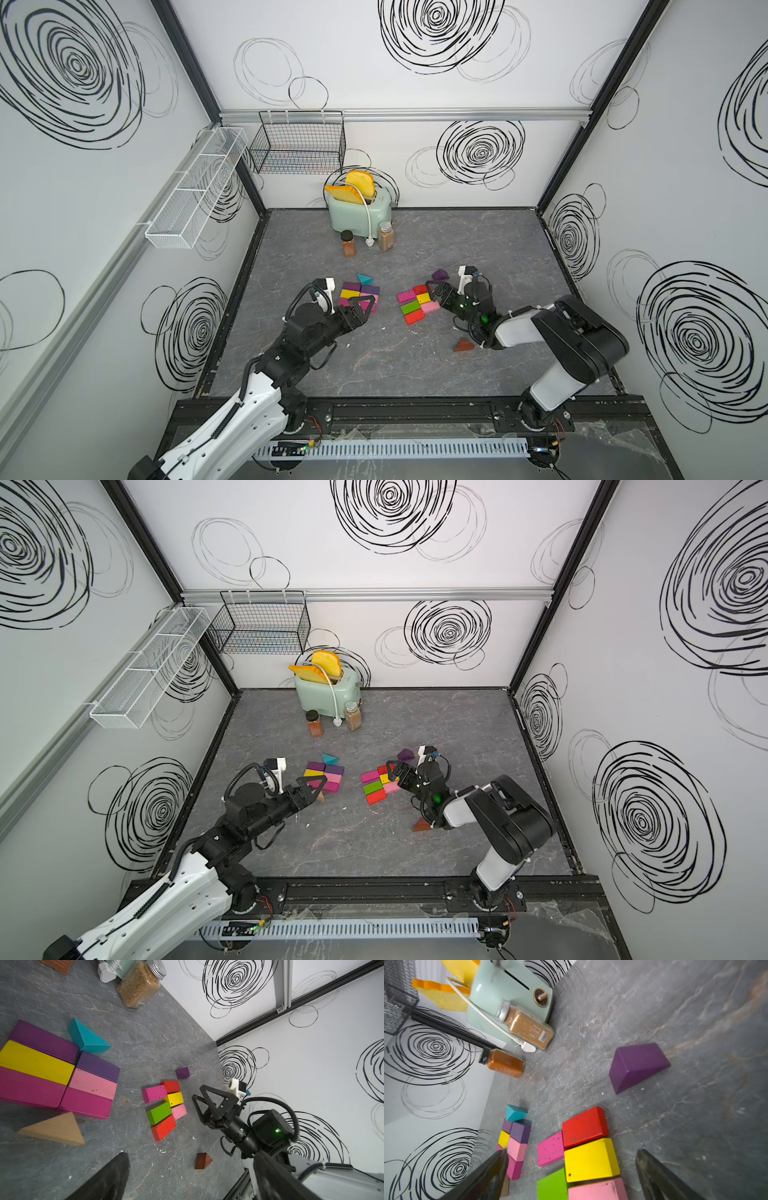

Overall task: Assemble a piece of candy with building blocks
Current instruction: Assemble the building blocks at the center of the board, then assemble the building block at the center of the board.

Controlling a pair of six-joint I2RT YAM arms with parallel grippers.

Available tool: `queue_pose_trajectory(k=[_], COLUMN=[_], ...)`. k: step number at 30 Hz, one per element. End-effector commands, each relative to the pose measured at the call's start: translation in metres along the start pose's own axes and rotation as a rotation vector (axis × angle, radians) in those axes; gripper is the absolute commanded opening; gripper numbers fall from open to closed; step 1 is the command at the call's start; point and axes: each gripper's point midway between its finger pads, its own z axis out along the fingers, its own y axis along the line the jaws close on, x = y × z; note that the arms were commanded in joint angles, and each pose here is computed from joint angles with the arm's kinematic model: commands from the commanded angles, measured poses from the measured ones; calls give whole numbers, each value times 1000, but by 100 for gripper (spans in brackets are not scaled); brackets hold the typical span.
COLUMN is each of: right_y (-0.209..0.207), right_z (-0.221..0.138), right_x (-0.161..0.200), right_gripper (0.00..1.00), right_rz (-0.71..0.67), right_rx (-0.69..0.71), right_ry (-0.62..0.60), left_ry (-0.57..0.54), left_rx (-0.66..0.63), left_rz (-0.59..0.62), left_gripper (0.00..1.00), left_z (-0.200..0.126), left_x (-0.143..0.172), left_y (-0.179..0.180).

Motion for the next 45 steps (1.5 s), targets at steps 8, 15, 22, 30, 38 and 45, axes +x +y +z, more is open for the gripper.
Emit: queue_pose_trajectory(k=[8,15,22,30,38,45], right_y=[-3,13,23,29,35,33], right_z=[-66,-51,-32,-17,-7,0], right_x=[79,126,144,149,153,153], right_gripper=[99,99,99,99,99,99], right_rz=[-194,-192,-177,-162,-144,-133], right_rx=[116,59,20,0,-26,-26], right_ry=[285,399,436,448,456,453], left_ry=[67,82,63,60,58,50], left_rx=[-32,-75,-94,-101,-104,-108], left_rz=[51,71,49,48,43,38], left_gripper=[98,98,98,98,98,98], left_z=[4,3,-3,-3,-2,-5], left_x=[6,10,10,7,4,3], left_y=[3,14,24,27,30,33])
